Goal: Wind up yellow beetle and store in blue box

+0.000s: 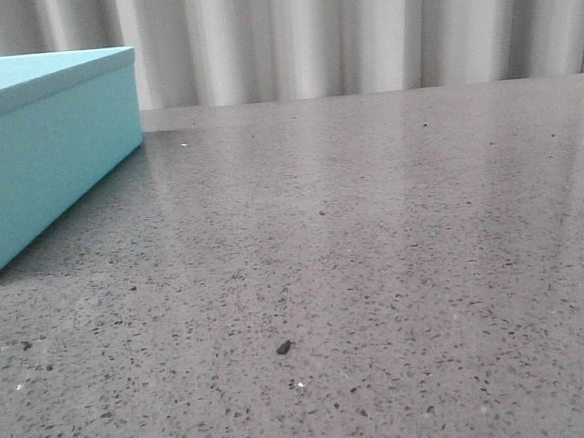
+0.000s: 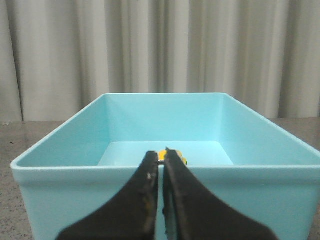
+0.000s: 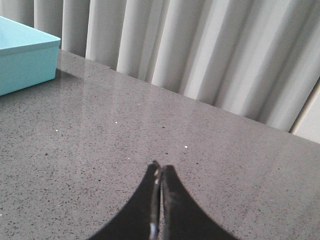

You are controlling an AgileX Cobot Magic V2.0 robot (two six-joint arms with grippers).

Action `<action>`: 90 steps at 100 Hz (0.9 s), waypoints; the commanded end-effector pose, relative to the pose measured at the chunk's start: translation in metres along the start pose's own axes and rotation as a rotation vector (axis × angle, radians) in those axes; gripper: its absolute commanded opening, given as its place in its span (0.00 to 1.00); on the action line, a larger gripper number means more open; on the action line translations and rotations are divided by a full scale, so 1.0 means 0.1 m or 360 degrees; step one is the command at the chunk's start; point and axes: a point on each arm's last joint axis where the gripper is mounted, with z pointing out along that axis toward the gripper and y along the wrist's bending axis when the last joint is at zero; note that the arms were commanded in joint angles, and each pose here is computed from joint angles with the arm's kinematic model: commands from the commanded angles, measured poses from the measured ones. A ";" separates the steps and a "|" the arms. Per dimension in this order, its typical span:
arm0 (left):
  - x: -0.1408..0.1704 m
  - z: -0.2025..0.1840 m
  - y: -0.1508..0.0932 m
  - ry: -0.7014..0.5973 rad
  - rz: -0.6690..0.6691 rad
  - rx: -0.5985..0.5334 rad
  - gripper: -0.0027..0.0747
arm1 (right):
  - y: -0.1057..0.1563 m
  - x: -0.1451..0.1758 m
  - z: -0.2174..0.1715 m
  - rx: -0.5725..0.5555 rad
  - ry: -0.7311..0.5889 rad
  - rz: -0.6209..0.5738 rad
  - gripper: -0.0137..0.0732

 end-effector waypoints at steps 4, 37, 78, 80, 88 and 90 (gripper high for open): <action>0.09 0.00 0.01 0.0034 0.0008 -0.0005 0.01 | -0.03 -0.13 -0.02 0.0025 -0.0127 -0.0023 0.10; 0.33 -0.04 0.00 0.0477 0.0009 0.0009 0.01 | 0.04 0.05 0.09 -0.0016 -0.0066 -0.0017 0.10; 0.40 -0.06 0.00 0.0601 0.0009 0.0013 0.01 | 0.10 -0.03 0.15 -0.0031 -0.0443 -0.0017 0.10; 0.40 -0.06 0.00 0.0601 0.0009 0.0013 0.01 | 0.10 -0.03 0.15 -0.0031 -0.0446 -0.0017 0.10; 0.40 -0.06 0.00 0.0601 0.0009 0.0013 0.01 | 0.10 -0.04 0.14 -0.0030 -0.0459 -0.0017 0.10; 0.40 -0.06 0.00 0.0601 0.0009 0.0013 0.01 | 0.10 -0.05 0.14 -0.0030 -0.0468 -0.0017 0.10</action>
